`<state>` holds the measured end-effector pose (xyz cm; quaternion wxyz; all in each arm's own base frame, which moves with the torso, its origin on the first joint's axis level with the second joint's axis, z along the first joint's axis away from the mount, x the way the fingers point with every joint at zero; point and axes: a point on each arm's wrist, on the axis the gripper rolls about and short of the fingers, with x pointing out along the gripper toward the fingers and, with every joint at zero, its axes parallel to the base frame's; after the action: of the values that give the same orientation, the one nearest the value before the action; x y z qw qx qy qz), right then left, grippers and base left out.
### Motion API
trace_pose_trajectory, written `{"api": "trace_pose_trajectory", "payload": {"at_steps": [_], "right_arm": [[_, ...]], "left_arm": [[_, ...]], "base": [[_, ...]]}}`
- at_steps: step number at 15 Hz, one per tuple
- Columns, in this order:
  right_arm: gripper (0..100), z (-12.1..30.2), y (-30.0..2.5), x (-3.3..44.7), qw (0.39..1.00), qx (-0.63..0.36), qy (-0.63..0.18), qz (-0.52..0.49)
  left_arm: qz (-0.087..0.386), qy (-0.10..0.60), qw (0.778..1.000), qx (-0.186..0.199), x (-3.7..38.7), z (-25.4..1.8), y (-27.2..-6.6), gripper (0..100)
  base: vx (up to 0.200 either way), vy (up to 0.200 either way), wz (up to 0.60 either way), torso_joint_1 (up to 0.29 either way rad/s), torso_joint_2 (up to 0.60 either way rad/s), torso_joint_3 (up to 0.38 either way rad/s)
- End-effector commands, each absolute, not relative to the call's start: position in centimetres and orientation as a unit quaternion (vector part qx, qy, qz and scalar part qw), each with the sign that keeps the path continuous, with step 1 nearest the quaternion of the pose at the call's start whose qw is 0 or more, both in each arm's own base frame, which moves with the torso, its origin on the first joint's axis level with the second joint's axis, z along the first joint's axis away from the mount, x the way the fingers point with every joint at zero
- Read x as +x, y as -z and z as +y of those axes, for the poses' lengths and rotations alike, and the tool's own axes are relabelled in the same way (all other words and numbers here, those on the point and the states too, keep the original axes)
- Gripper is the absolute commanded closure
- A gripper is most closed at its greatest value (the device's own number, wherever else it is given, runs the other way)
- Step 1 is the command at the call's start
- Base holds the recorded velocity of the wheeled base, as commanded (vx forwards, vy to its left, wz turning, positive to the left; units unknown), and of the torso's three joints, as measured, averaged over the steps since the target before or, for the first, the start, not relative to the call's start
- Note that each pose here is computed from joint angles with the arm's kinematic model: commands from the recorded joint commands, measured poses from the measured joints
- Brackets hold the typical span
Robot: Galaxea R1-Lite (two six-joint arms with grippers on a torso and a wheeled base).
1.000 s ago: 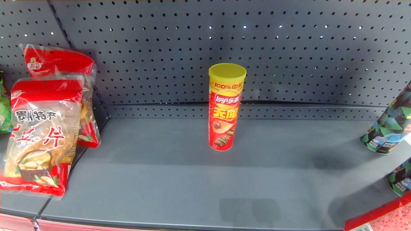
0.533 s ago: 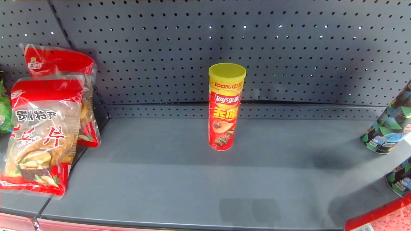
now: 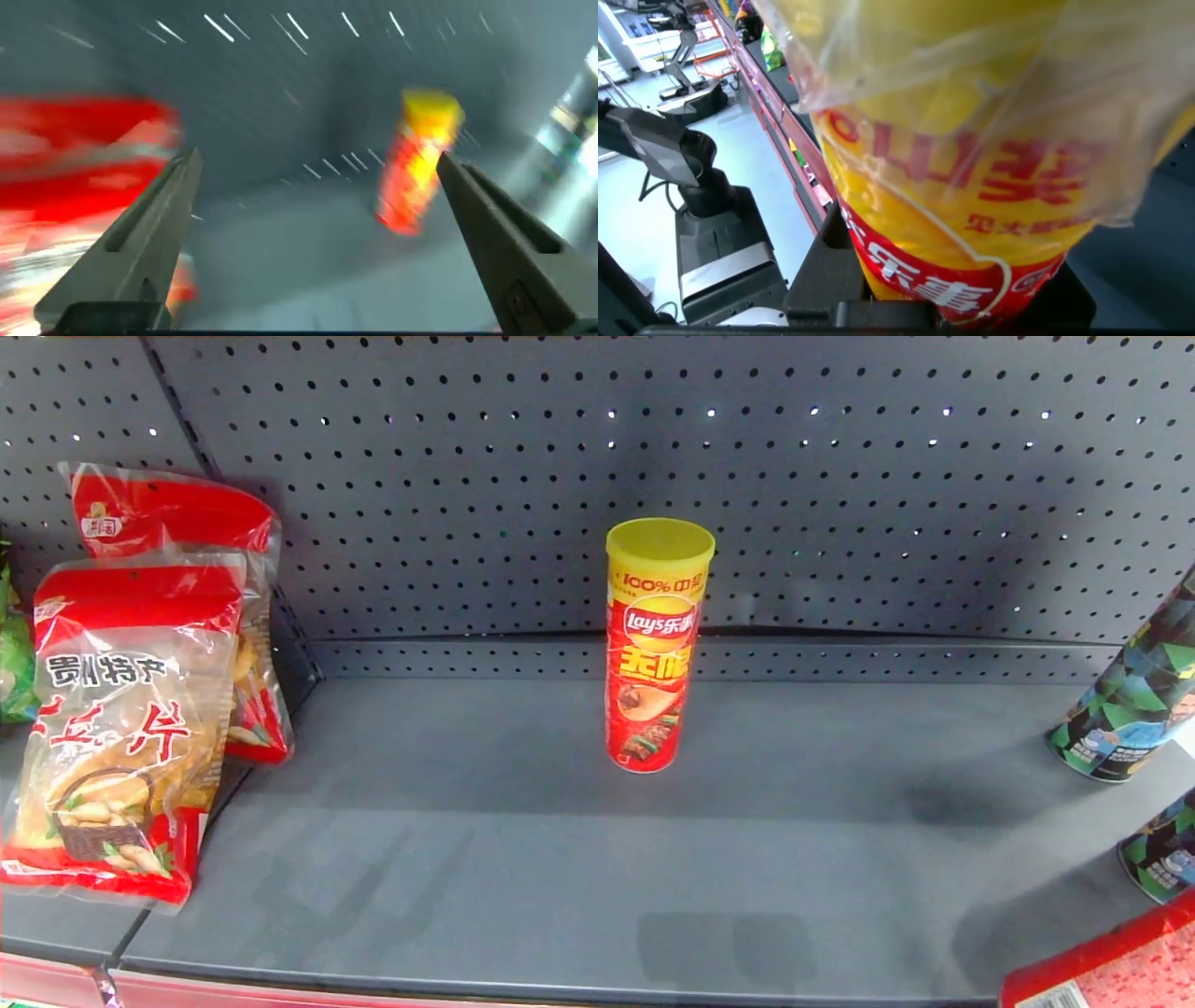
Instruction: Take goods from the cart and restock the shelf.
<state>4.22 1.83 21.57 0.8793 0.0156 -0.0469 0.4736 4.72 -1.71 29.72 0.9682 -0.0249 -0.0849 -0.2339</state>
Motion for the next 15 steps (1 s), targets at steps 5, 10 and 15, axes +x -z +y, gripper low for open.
{"api": "trace_pose_trajectory", "payload": {"at_steps": [5, 10, 15], "right_arm": [[100, 1.8, -21.3, 5.4, 0.880, 0.028, -0.473, -0.023], [100, 1.8, -22.9, 6.6, 0.880, 0.026, -0.474, -0.027], [100, 1.8, -23.0, 7.1, 0.879, 0.028, -0.475, -0.021]], "left_arm": [[-0.002, 0.390, 0.921, -0.005, 16.4, -5.0, -23.3, 0], [-0.105, 0.439, 0.892, 0.014, 23.3, -7.4, -18.4, 0], [-0.104, 0.495, 0.862, 0.013, 27.1, -9.7, -18.0, 0]], "base": [[0.000, 0.000, 0.00, 0.000, 0.00, 0.000], [0.000, 0.000, 0.00, 0.000, 0.00, 0.000], [0.000, 0.000, 0.00, 0.000, 0.00, 0.000]]}}
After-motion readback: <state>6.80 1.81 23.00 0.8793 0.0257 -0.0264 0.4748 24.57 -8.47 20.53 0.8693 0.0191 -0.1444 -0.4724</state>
